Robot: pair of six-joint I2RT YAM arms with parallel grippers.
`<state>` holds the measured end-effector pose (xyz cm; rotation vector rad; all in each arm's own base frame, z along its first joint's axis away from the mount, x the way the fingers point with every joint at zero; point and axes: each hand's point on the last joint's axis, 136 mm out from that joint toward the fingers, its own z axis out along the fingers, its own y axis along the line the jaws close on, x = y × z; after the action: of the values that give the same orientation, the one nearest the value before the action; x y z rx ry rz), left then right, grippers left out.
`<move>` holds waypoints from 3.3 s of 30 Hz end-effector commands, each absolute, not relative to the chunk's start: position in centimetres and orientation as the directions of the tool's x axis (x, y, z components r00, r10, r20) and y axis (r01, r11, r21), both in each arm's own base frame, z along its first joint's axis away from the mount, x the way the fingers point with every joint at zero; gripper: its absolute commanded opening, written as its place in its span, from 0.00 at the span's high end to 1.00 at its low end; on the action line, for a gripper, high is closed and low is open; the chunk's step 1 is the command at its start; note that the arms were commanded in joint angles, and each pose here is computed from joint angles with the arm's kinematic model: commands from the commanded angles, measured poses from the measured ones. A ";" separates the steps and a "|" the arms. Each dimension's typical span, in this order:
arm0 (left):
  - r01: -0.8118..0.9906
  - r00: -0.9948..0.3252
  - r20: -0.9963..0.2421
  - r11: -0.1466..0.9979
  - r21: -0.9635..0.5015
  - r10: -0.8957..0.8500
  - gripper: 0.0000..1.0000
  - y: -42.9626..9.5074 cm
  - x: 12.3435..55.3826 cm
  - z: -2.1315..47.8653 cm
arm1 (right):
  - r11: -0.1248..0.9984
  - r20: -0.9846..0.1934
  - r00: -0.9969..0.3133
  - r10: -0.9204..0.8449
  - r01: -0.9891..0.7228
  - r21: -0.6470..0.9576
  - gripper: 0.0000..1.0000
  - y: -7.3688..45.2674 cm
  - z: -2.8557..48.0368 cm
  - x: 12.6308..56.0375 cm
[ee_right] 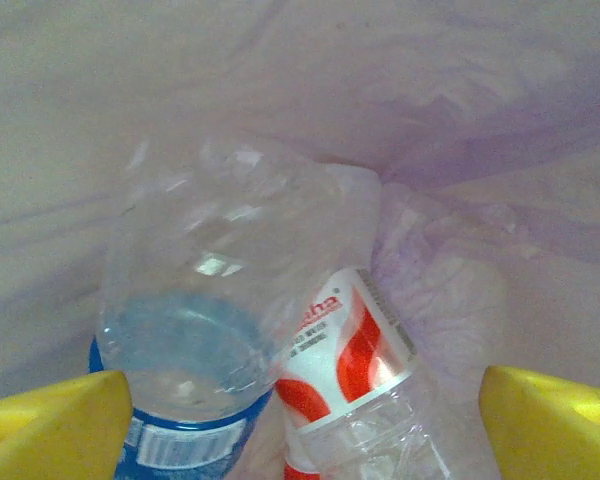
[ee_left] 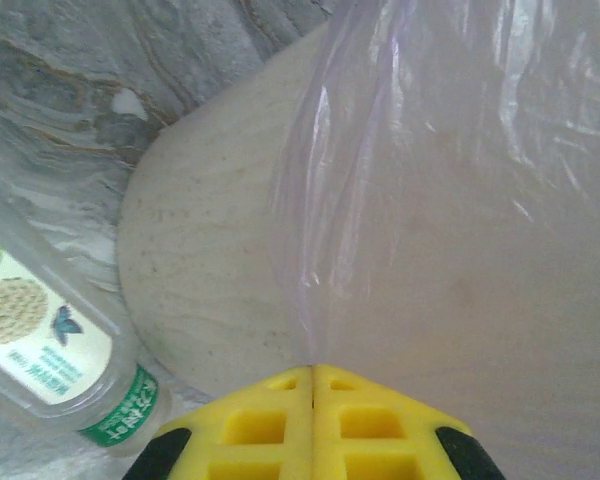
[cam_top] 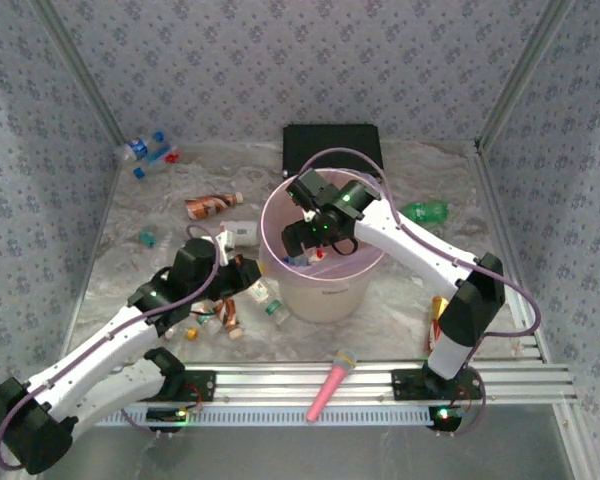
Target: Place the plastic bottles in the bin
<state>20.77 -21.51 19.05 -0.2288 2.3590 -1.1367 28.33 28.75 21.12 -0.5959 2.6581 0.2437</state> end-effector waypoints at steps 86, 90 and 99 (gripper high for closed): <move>0.358 -0.782 -0.609 0.705 -0.613 -0.133 0.21 -25.0 24.9 29.6 | 0.812 0.033 -0.817 0.575 0.575 0.099 0.43 2.1 3.8 18.0; 0.345 -0.786 -0.605 0.718 -0.604 -0.132 0.24 -24.9 24.9 29.0 | 0.808 0.020 -0.817 0.576 0.573 0.139 0.47 2.4 4.7 18.7; 0.314 -0.799 -0.589 0.747 -0.585 -0.125 0.42 -24.8 25.2 27.9 | 0.822 -0.053 -0.842 0.537 0.509 0.255 0.49 3.0 8.7 20.3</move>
<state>25.14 -24.86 28.56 0.1438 2.3048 -0.9540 20.13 2.62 6.98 0.8792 2.8913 0.2946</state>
